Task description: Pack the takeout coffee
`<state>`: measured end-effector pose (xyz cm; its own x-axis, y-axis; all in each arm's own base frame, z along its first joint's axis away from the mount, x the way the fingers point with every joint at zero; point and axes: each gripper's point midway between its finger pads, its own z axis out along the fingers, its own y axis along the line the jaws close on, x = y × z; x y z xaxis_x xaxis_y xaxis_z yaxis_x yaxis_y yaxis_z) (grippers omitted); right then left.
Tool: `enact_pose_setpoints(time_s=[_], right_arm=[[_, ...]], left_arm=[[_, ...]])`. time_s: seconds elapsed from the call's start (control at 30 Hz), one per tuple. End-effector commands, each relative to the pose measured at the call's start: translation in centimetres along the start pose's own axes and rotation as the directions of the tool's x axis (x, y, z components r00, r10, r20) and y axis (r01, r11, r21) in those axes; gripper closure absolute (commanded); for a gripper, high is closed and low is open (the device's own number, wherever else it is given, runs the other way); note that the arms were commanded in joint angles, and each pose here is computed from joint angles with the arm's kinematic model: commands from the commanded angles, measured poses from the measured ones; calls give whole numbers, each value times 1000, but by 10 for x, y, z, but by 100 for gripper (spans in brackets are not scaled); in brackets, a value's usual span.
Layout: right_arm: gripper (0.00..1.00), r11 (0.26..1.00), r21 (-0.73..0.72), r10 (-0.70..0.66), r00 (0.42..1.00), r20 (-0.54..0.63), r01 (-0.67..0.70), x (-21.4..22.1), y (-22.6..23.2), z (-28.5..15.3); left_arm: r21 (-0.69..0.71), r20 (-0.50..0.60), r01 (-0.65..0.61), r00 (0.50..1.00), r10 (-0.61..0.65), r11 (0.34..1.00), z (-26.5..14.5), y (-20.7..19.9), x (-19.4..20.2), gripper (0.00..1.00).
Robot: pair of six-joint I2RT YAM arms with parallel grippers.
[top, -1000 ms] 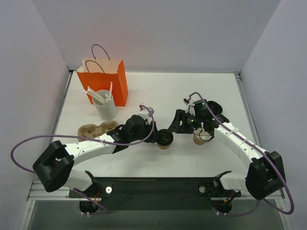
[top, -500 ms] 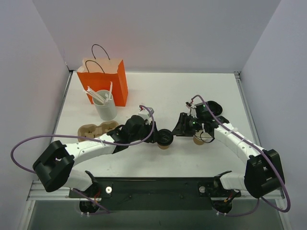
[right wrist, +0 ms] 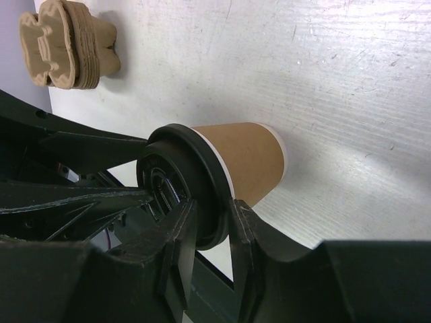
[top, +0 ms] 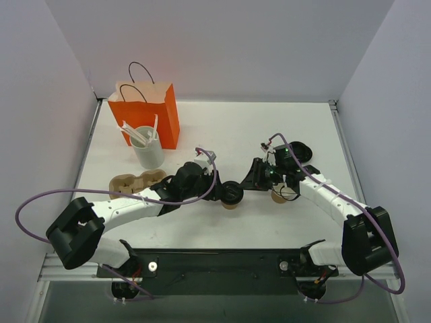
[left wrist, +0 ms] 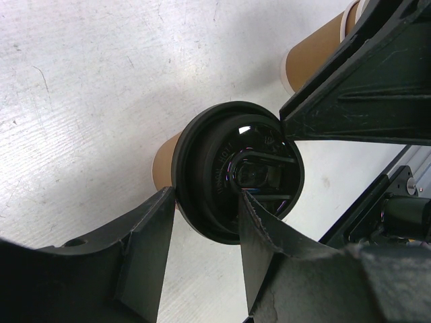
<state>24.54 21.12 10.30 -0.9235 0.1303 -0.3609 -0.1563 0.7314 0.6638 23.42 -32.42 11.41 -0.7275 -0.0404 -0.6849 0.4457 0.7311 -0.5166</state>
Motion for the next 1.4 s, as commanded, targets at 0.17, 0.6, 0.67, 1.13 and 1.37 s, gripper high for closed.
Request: enact_pose_setpoints(time_s=[0.17,0.6,0.67,1.13,1.37], right_arm=[[75,998,61,31,999,-35,-29,18,-22,6],[76,997,81,7,1000,-6,-6,10,-18,-13],[77,997,79,8,1000,-12,-7,12,-19,-13],[60,1000,20,-19,999,39,18,-4,5,-31],[67,1000,23,-19,1000,21,19,3,1,-31]], left_arm=[[-84,-70,-16,997,10,996,2,23,26,48],[-90,-77,-24,997,17,996,0,23,25,49],[-91,-79,-24,997,17,996,0,23,25,48],[-94,-88,-28,996,20,995,2,22,26,48],[-83,-86,-30,996,23,996,4,18,26,48]])
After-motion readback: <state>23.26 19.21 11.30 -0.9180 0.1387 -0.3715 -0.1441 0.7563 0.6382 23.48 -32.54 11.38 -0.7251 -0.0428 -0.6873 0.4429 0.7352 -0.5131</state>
